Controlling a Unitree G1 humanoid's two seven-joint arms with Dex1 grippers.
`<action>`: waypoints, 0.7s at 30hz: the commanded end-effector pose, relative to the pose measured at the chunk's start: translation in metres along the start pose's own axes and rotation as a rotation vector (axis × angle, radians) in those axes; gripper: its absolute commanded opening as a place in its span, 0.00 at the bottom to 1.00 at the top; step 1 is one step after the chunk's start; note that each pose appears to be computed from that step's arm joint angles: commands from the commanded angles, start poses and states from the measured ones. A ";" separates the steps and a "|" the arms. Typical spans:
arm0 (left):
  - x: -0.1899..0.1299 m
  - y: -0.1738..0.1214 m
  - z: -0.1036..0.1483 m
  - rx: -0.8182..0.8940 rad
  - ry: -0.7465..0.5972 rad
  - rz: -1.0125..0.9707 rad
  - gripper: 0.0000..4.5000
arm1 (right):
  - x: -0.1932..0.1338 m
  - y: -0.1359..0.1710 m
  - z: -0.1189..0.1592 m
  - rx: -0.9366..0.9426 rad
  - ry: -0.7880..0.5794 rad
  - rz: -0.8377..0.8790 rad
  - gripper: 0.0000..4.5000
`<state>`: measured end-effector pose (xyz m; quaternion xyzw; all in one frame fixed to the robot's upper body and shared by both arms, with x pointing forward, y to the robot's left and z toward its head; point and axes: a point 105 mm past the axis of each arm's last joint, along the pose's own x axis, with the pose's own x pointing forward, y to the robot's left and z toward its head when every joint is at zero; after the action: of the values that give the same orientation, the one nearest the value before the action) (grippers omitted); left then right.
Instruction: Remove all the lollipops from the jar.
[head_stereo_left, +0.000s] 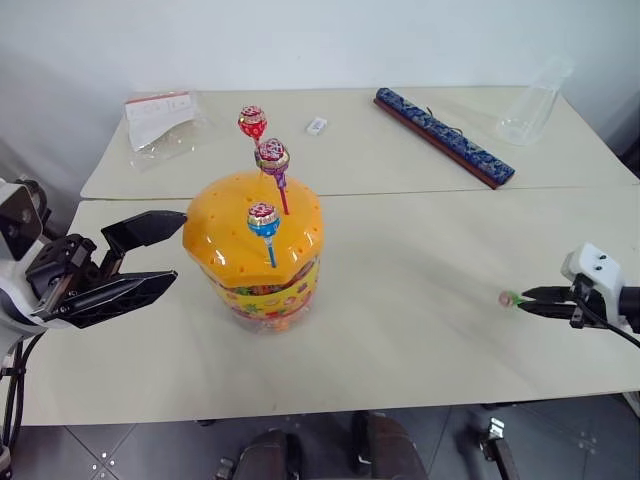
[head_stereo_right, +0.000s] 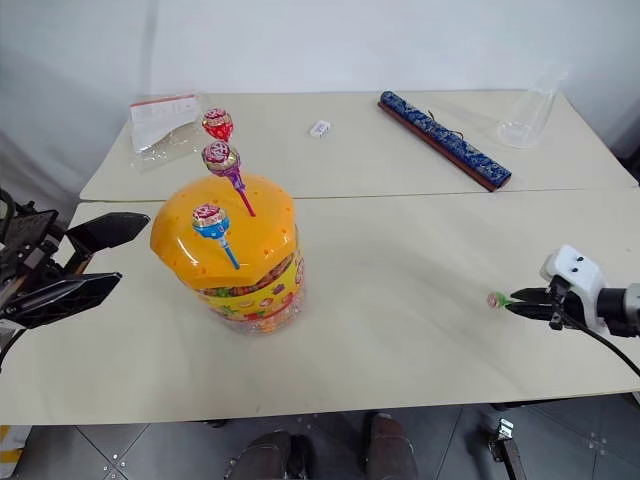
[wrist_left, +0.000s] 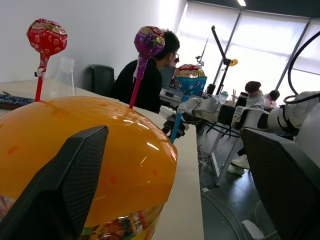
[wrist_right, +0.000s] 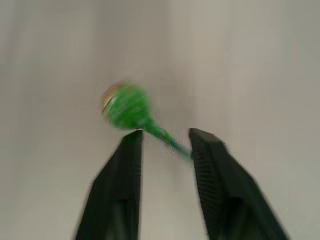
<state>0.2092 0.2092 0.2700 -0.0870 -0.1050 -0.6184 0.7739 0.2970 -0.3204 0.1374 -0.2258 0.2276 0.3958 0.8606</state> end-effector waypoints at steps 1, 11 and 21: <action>-0.011 0.000 0.011 0.051 -0.056 0.041 1.00 | -0.001 0.012 0.060 -0.098 -0.287 0.087 0.59; -0.052 0.001 0.011 0.037 -0.254 0.156 1.00 | 0.014 0.145 0.206 -0.460 -0.807 0.649 0.74; -0.053 -0.005 -0.013 -0.124 -0.287 0.128 1.00 | 0.040 0.180 0.258 -0.537 -0.972 0.756 0.74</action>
<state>0.1966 0.2547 0.2373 -0.2150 -0.1673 -0.5382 0.7976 0.2368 -0.0522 0.2738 -0.1242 -0.2068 0.7730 0.5867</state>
